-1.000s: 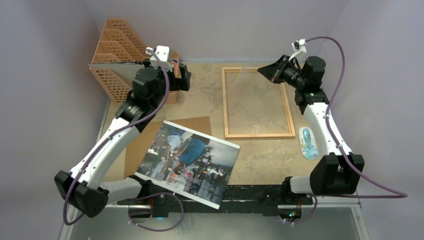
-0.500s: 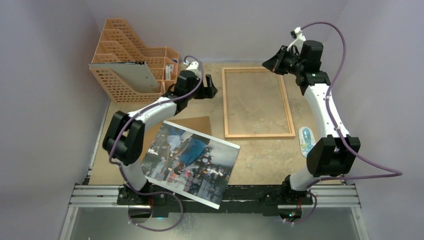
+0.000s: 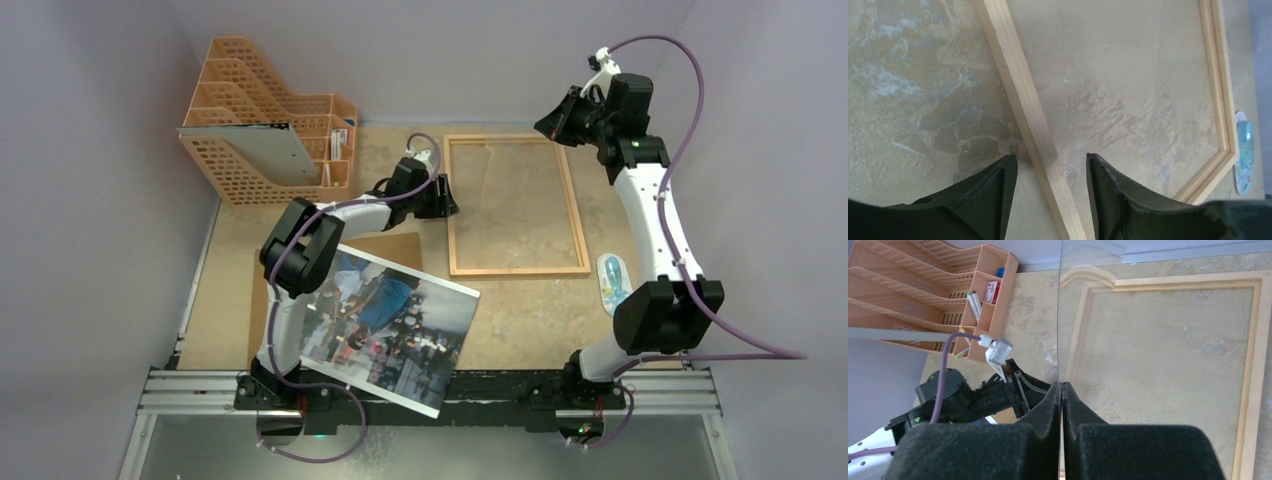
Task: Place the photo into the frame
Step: Place the photo frame item in the photo frame.
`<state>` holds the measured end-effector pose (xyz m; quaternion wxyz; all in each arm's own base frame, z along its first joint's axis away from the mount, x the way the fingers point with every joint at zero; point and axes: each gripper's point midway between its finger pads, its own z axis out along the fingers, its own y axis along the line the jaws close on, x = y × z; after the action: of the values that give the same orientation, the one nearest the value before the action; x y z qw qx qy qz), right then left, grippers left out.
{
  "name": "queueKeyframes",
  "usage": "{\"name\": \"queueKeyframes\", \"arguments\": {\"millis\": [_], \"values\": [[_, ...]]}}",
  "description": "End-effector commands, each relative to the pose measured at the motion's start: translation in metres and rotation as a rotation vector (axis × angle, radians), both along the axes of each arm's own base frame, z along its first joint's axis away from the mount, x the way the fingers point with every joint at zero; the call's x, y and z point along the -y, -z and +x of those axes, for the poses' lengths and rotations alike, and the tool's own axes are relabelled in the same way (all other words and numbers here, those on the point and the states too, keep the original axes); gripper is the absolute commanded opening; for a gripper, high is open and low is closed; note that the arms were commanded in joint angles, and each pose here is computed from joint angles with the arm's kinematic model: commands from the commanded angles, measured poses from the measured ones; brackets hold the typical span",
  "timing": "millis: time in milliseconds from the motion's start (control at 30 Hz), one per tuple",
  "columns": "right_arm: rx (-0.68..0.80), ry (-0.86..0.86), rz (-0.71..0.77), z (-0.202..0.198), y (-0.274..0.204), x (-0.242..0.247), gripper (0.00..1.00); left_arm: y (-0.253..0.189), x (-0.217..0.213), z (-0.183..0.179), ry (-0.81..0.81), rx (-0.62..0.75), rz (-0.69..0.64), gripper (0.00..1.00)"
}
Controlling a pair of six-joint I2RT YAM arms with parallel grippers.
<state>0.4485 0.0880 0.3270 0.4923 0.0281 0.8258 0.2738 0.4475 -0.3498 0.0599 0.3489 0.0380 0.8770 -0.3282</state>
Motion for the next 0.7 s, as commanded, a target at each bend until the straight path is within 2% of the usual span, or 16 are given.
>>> {"name": "queueKeyframes", "arguments": {"millis": [0,233,333,400,667], "values": [[0.078,-0.012,-0.003,-0.012,-0.028,-0.001,0.00,0.000,0.004,0.007,-0.018,-0.004,0.013,0.51],[0.054,-0.052,0.041,-0.005,-0.022,-0.010,0.00,0.037,-0.012,0.009,-0.061,-0.062,0.153,0.23],[0.024,-0.060,0.059,0.003,-0.017,-0.013,0.00,0.042,-0.027,0.014,-0.084,-0.056,0.215,0.07],[0.015,-0.081,0.084,0.005,-0.016,-0.018,0.00,0.043,-0.037,0.016,-0.101,-0.063,0.225,0.00],[0.016,-0.104,0.129,0.012,-0.017,-0.024,0.00,0.053,-0.063,0.015,-0.120,-0.107,0.199,0.01]]}}
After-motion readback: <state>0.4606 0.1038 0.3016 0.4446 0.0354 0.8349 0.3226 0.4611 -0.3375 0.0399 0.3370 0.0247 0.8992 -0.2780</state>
